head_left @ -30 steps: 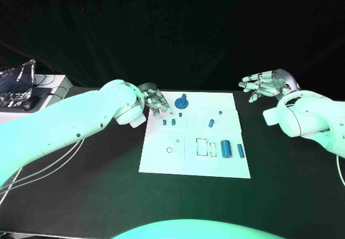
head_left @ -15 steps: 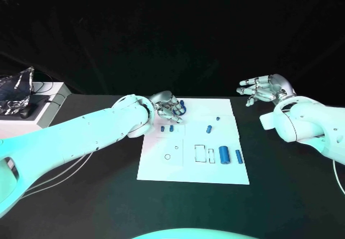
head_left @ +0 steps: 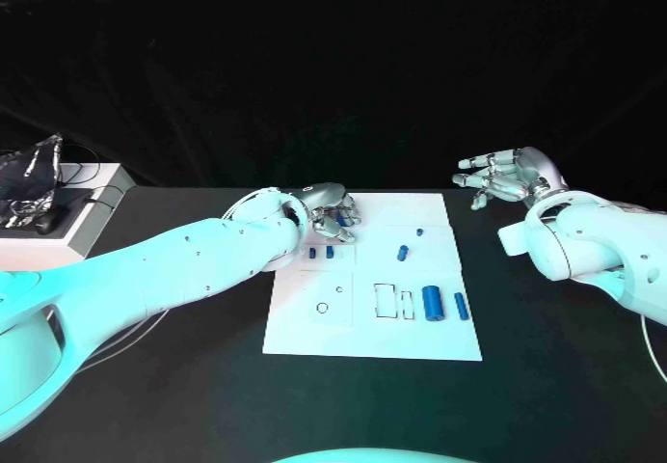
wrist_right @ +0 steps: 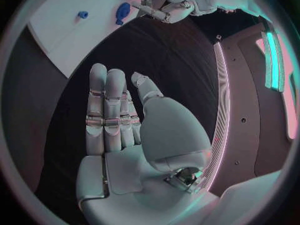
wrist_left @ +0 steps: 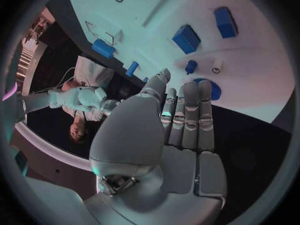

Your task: Assemble the parts on the task board

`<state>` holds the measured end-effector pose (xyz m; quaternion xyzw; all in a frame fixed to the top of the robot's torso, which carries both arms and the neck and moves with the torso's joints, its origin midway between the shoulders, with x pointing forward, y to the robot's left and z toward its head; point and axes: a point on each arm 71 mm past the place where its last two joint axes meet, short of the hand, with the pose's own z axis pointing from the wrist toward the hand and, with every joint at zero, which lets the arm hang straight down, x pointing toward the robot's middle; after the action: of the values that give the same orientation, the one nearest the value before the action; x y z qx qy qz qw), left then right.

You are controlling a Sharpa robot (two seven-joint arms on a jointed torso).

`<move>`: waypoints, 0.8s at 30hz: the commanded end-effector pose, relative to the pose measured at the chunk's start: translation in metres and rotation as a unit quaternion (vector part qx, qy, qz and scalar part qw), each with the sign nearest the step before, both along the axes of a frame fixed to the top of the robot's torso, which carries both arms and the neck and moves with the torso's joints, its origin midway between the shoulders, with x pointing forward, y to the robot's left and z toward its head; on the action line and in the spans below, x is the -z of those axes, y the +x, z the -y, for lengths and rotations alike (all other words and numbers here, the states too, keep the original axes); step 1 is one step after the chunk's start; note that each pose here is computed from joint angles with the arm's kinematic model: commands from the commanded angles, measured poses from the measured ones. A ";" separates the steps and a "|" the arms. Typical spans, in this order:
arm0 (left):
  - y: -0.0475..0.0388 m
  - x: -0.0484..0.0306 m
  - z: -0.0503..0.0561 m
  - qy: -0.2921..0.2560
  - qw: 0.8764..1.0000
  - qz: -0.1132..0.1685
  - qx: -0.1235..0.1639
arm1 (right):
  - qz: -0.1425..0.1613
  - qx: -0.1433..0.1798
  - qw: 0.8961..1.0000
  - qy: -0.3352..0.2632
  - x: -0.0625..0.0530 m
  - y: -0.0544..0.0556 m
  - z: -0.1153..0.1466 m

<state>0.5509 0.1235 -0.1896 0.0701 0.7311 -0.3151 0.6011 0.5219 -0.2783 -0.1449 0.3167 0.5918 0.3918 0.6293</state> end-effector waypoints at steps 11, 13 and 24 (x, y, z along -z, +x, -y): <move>0.0003 0.0044 0.001 0.058 0.998 -0.001 -0.006 | 0.013 -0.008 1.000 -0.007 -0.002 -0.001 -0.002; 0.0008 0.0050 0.000 0.060 0.998 -0.003 -0.009 | 0.013 -0.007 1.000 -0.007 -0.002 -0.001 -0.001; 0.0029 0.0075 -0.004 0.069 0.997 -0.012 -0.016 | 0.013 -0.008 1.000 -0.007 -0.002 -0.001 -0.002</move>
<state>0.5540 0.1282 -0.1956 0.0908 0.7518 -0.2627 0.5979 0.5213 -0.2783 -0.1441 0.3120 0.5910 0.3916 0.6324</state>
